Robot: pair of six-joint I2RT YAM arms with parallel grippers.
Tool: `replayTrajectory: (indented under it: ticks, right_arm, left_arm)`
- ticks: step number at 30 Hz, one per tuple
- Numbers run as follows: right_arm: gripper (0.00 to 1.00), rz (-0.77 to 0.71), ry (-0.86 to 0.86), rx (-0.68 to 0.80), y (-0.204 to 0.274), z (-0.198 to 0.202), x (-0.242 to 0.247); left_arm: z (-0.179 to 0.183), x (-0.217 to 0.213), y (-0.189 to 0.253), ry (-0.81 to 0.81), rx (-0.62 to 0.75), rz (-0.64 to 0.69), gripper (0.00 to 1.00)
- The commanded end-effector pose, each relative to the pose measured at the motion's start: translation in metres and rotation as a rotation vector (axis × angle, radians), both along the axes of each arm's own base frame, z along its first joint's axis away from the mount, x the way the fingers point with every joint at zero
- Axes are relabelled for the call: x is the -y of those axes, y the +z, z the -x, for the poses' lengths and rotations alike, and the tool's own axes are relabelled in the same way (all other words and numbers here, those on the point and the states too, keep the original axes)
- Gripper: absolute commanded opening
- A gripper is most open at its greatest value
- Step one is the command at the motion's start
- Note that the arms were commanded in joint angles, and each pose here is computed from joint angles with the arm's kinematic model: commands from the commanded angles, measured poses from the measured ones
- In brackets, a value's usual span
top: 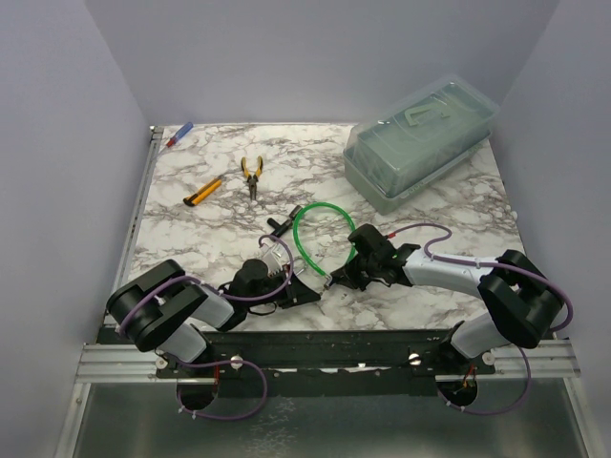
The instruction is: Unlock with the key
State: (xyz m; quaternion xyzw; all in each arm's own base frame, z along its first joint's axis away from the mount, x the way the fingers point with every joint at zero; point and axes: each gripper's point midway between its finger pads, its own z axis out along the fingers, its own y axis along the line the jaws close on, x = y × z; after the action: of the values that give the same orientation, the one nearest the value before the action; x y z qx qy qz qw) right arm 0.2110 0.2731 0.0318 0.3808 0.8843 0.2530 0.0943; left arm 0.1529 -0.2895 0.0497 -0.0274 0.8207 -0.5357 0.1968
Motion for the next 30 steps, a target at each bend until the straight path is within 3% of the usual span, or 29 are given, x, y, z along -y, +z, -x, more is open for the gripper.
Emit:
replayTrajectory:
  ticks: [1, 30]
  right_arm:
    - [0.00, -0.037, 0.016, 0.026, 0.010, -0.001, -0.006]
    - [0.00, -0.083, 0.045, 0.050, 0.021, -0.002, -0.014]
  left_arm:
    - [-0.011, 0.003, 0.005, 0.027, 0.035, 0.014, 0.00]
    - [-0.022, 0.002, 0.010, 0.076, 0.006, 0.048, 0.00]
